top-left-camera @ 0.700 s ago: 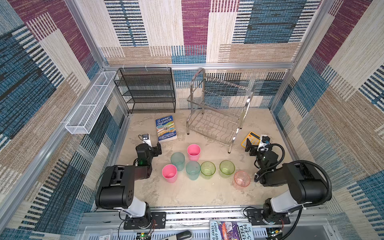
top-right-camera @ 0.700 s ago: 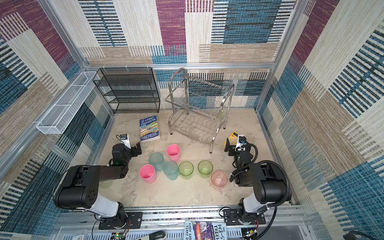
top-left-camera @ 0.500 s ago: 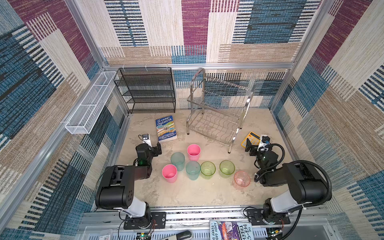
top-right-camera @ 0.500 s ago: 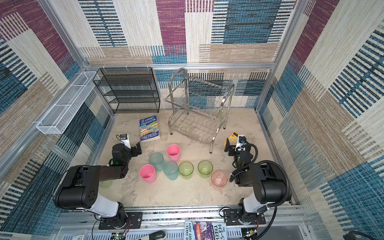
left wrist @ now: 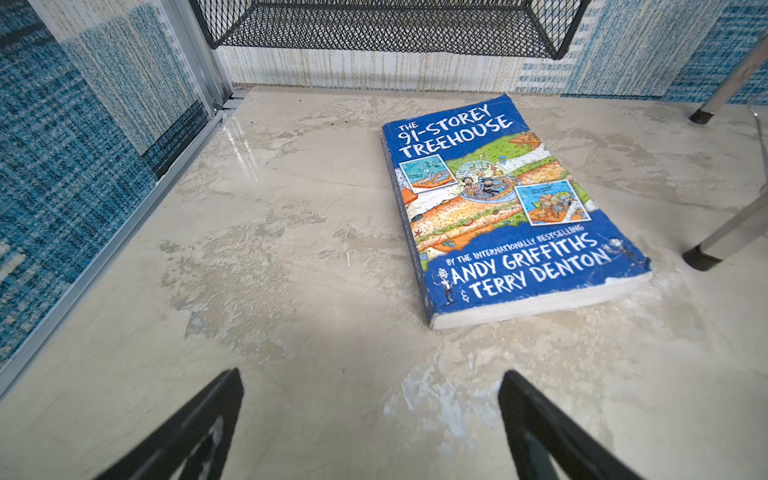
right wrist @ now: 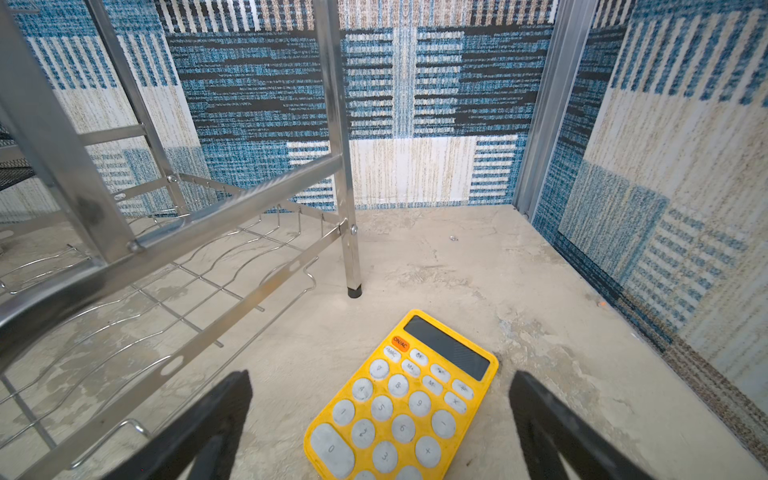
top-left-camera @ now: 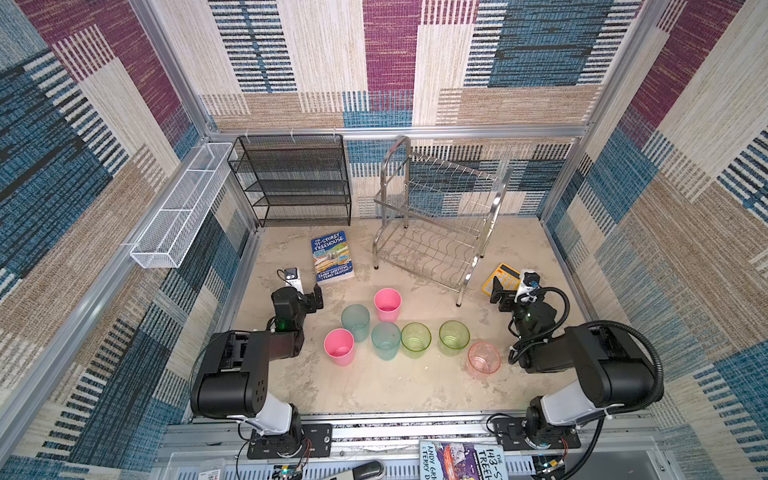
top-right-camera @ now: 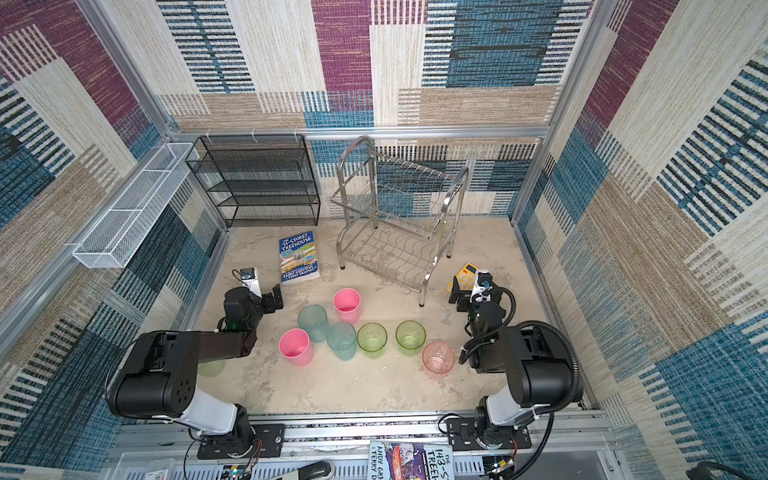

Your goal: Load the cups into the dish rack

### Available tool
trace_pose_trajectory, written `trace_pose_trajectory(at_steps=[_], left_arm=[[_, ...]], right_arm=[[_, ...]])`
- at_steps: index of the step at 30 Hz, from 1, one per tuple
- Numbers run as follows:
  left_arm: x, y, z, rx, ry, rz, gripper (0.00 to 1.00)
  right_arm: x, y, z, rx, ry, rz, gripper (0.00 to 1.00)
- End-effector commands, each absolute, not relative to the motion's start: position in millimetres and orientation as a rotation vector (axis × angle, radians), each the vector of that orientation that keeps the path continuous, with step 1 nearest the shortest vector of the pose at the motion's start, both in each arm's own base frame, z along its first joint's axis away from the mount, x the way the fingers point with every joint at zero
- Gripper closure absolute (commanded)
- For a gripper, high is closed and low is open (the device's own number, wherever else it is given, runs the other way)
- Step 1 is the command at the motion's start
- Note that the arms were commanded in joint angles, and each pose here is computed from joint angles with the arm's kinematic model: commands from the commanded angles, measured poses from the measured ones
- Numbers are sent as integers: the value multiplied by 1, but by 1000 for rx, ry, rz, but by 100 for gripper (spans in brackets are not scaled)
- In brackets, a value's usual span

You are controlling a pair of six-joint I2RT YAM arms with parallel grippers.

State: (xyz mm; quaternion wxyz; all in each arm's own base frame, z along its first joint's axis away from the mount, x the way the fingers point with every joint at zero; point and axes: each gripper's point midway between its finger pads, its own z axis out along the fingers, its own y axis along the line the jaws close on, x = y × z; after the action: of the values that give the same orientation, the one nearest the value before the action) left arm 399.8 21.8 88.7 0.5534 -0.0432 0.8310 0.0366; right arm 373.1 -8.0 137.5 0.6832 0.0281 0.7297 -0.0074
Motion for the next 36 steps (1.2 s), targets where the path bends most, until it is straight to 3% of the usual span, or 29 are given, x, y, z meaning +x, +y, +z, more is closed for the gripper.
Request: trace_pose_trajectory(at_steps=[1,30,36], left_arm=[[402,20,95,-77,1941,89,1],[402,20,95,-75,1941,91,0],[405,28,110,-121,2029,143,1]], right_arm=[[374,-6,144,50,1610,-14,0],[372,-9,150,65,1599,-21,0],[379,-22,162,156,1643,-53,0]])
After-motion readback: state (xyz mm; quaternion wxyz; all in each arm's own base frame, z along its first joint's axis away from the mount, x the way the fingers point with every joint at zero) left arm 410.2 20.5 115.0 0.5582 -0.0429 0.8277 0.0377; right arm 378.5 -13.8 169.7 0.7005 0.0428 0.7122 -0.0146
